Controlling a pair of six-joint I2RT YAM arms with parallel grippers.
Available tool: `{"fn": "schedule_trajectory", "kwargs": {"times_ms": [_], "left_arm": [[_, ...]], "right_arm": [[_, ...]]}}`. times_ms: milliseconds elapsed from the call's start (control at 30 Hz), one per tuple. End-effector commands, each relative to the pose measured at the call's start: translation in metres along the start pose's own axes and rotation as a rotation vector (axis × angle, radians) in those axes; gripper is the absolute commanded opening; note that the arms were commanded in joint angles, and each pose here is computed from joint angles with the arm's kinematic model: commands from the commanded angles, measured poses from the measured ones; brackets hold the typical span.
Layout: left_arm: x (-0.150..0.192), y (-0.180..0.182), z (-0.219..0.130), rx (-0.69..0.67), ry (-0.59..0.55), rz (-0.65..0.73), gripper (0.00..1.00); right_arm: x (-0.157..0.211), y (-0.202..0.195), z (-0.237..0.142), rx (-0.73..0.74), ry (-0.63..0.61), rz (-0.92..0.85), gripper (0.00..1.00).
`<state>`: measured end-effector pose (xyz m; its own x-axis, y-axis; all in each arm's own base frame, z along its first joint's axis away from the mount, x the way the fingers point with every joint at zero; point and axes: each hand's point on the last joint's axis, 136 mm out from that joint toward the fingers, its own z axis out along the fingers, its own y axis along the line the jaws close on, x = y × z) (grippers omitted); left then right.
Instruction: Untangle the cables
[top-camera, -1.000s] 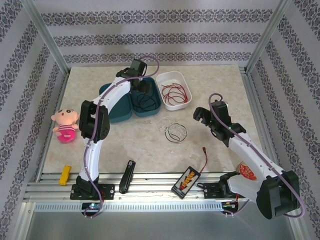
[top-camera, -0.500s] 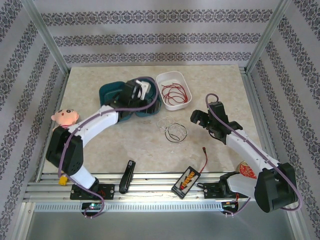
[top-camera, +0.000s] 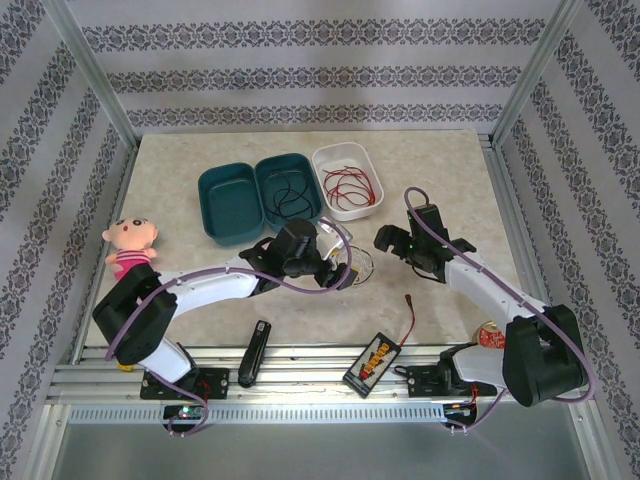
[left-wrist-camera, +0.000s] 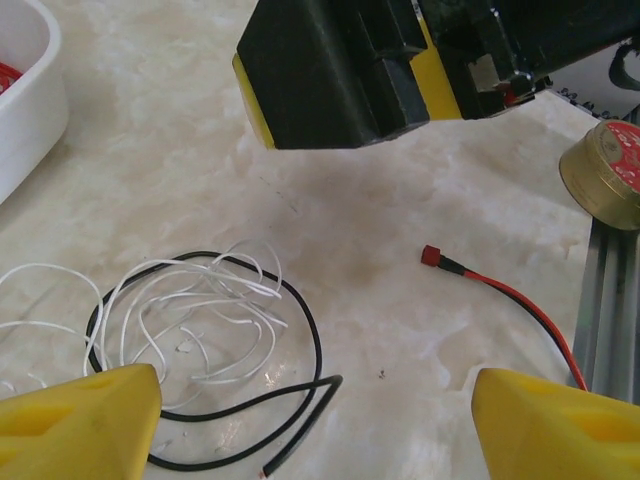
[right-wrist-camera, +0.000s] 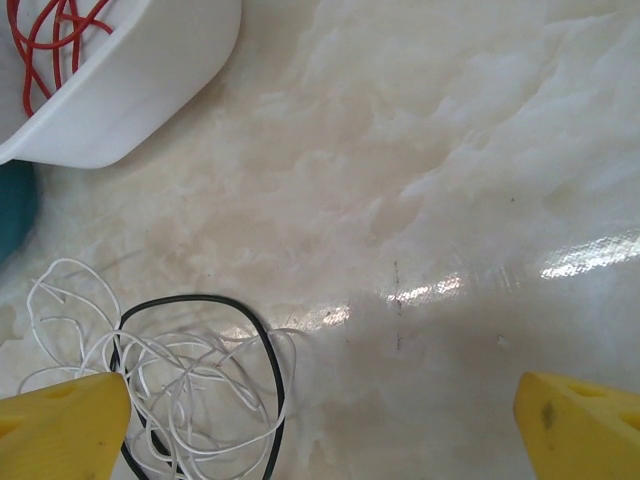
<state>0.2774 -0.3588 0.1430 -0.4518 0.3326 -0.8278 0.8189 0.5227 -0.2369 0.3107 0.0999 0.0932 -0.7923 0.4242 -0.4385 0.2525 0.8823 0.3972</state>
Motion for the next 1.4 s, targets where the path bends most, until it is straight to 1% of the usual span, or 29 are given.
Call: {"fn": "schedule_trajectory", "kwargs": {"times_ms": [0, 167, 267, 367, 433, 533, 567, 600, 633, 767, 833, 1033, 1100, 1267, 1367], "left_arm": [[-0.005, 0.000, 0.010, 0.033, -0.026, 0.040, 0.81], [0.013, -0.006, 0.029, 0.107, 0.053, 0.081, 0.77], [0.025, -0.005, 0.037, 0.122, 0.126, 0.087, 0.73], [0.032, -0.002, 0.043, 0.122, 0.151, 0.084, 0.69], [0.033, 0.000, 0.047, 0.115, 0.152, 0.077, 0.64], [0.036, 0.003, 0.051, 0.106, 0.163, 0.066, 0.50], [0.036, 0.004, 0.051, 0.101, 0.168, 0.064, 0.42], [0.036, 0.004, 0.051, 0.102, 0.176, 0.064, 0.38], [0.037, 0.003, 0.050, 0.107, 0.184, 0.066, 0.36], [0.041, 0.002, 0.047, 0.105, 0.209, 0.070, 0.36], [0.042, 0.003, 0.044, 0.098, 0.217, 0.073, 0.38], [0.049, 0.006, 0.044, 0.085, 0.243, 0.079, 0.38], [0.050, 0.006, 0.046, 0.089, 0.247, 0.075, 0.29], [0.048, 0.005, 0.046, 0.097, 0.240, 0.068, 0.13], [0.043, 0.001, 0.042, 0.110, 0.224, 0.065, 0.05]], "right_arm": [[-0.001, 0.011, 0.002, -0.040, 0.003, 0.017, 0.98], [-0.001, 0.012, 0.004, -0.045, 0.008, 0.021, 0.98], [-0.002, 0.012, 0.004, -0.045, 0.007, 0.020, 0.98], [-0.002, 0.012, 0.004, -0.042, 0.006, 0.021, 0.98], [-0.003, 0.011, 0.004, -0.040, 0.006, 0.023, 0.98], [-0.004, 0.013, 0.004, -0.043, 0.008, 0.022, 0.98], [-0.004, 0.014, 0.004, -0.046, 0.009, 0.020, 0.98], [-0.003, 0.015, 0.004, -0.050, 0.015, 0.020, 0.98], [-0.003, 0.015, 0.004, -0.052, 0.016, 0.018, 0.98], [0.004, 0.022, 0.007, -0.080, 0.045, 0.006, 0.98], [0.011, 0.028, 0.009, -0.104, 0.066, -0.008, 0.98], [0.029, 0.037, 0.017, -0.113, 0.116, -0.053, 0.98], [0.032, 0.038, 0.021, -0.109, 0.132, -0.054, 0.98], [0.042, 0.047, 0.032, -0.119, 0.198, -0.078, 0.98], [0.048, 0.055, 0.037, -0.112, 0.241, -0.116, 0.98]]}}
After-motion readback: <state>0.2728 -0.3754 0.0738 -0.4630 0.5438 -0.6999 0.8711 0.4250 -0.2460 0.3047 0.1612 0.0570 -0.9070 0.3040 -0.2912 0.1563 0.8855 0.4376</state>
